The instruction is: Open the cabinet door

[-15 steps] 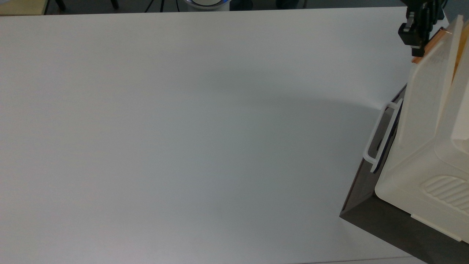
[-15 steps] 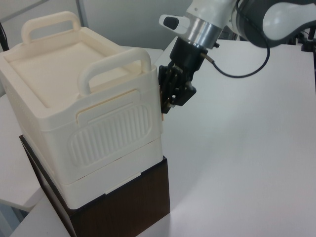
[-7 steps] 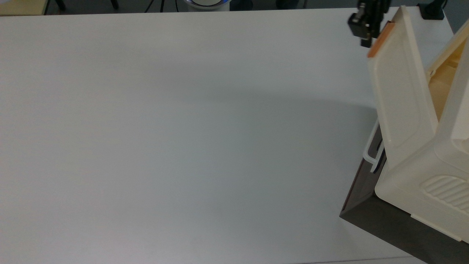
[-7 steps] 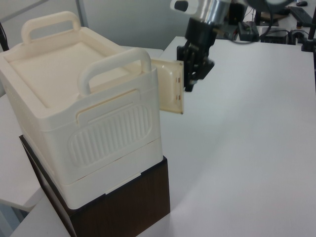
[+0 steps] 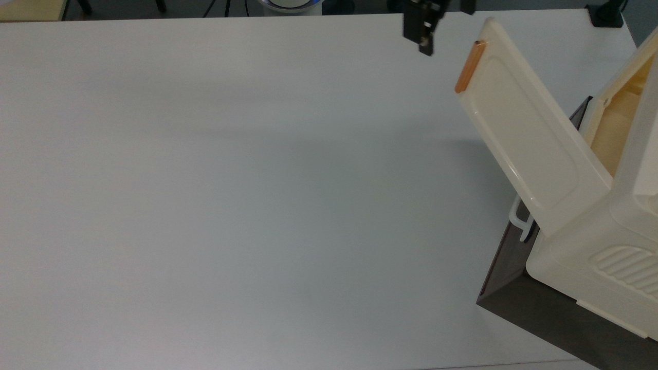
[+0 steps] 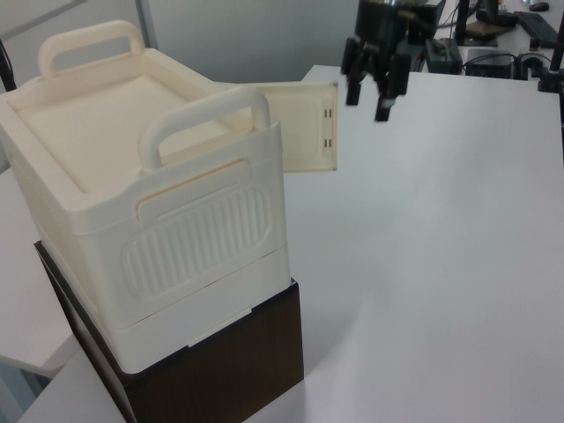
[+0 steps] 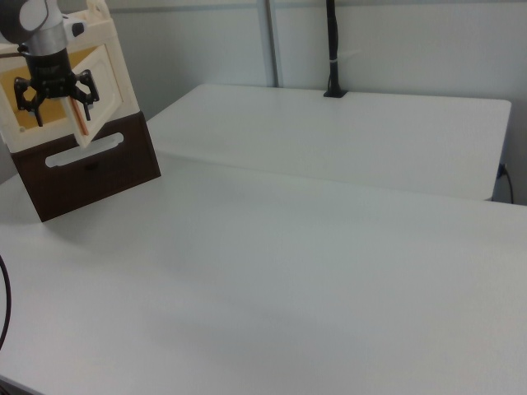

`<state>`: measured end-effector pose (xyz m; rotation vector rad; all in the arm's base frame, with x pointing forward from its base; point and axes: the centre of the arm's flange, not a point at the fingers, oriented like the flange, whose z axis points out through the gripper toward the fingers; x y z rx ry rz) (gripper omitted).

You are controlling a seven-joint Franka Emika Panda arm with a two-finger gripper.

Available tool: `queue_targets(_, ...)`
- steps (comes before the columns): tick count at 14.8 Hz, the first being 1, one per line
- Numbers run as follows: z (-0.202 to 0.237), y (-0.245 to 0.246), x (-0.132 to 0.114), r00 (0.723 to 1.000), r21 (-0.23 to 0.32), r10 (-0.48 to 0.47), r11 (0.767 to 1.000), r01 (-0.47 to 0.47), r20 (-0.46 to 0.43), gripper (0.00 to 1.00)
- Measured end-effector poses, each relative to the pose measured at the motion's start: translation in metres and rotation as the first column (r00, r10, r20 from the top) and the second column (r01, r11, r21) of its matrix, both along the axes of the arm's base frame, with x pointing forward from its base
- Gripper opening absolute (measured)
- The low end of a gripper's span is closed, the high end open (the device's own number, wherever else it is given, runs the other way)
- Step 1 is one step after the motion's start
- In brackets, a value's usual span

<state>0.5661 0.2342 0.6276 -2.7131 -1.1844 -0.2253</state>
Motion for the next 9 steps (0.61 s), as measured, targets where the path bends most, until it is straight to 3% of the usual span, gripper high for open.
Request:
queue_targets(5,0.019,-0.074,-0.012,0.993,-0.075,-0.08,0.995,0.073,-0.091,1.0)
queue_targets(9,0.04,-0.141,-0.028,0.975,-0.148,-0.186,0.975,0.167,-0.124,1.0)
